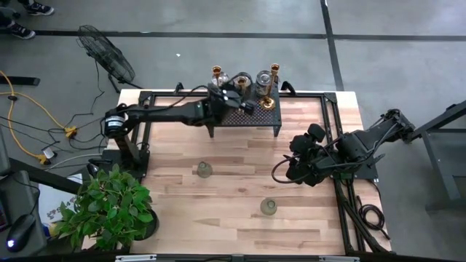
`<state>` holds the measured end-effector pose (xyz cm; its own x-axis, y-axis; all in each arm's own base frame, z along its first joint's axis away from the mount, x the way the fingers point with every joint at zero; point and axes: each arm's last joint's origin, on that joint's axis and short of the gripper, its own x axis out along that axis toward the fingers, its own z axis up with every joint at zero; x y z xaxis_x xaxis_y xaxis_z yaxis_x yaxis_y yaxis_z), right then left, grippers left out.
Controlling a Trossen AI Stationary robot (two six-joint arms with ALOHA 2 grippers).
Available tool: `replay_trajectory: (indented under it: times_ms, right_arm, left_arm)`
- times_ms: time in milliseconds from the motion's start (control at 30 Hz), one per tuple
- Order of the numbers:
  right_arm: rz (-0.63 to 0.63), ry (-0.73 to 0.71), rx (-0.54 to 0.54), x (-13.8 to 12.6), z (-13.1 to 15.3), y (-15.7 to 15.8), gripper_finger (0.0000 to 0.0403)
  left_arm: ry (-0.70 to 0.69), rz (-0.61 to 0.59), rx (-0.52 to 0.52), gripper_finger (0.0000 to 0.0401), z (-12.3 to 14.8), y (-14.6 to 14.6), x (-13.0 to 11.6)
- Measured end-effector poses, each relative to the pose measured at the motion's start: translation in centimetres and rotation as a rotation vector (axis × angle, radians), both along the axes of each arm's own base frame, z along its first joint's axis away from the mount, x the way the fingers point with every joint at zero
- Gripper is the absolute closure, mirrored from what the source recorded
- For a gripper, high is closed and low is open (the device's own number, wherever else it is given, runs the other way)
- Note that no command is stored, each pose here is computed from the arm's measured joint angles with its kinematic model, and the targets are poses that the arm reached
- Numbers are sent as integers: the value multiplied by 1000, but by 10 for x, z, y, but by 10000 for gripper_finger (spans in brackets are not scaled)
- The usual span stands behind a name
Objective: Stock candles on shelf
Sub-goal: Put the gold candle holder on the shelf
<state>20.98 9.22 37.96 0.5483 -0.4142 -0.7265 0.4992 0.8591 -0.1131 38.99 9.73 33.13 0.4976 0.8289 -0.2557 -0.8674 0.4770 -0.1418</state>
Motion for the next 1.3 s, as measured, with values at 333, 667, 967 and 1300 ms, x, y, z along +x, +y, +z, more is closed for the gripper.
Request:
replay_trajectory:
  times_ms: [333, 667, 967, 1300]
  right_arm:
    - [0, -1, 1, 0, 0, 0, 176]
    - [0, -2, 1, 0, 0, 0, 176]
    - [0, -2, 1, 0, 0, 0, 176]
    - [0, -2, 1, 0, 0, 0, 176]
  left_arm:
    - [-13, -2, -25, 394, 0, 16, -3]
    - [-3, -4, -19, 394, -1, 16, -4]
    - [19, -10, -5, 381, -1, 16, -4]
    - [33, -52, 3, 349, 0, 16, -2]
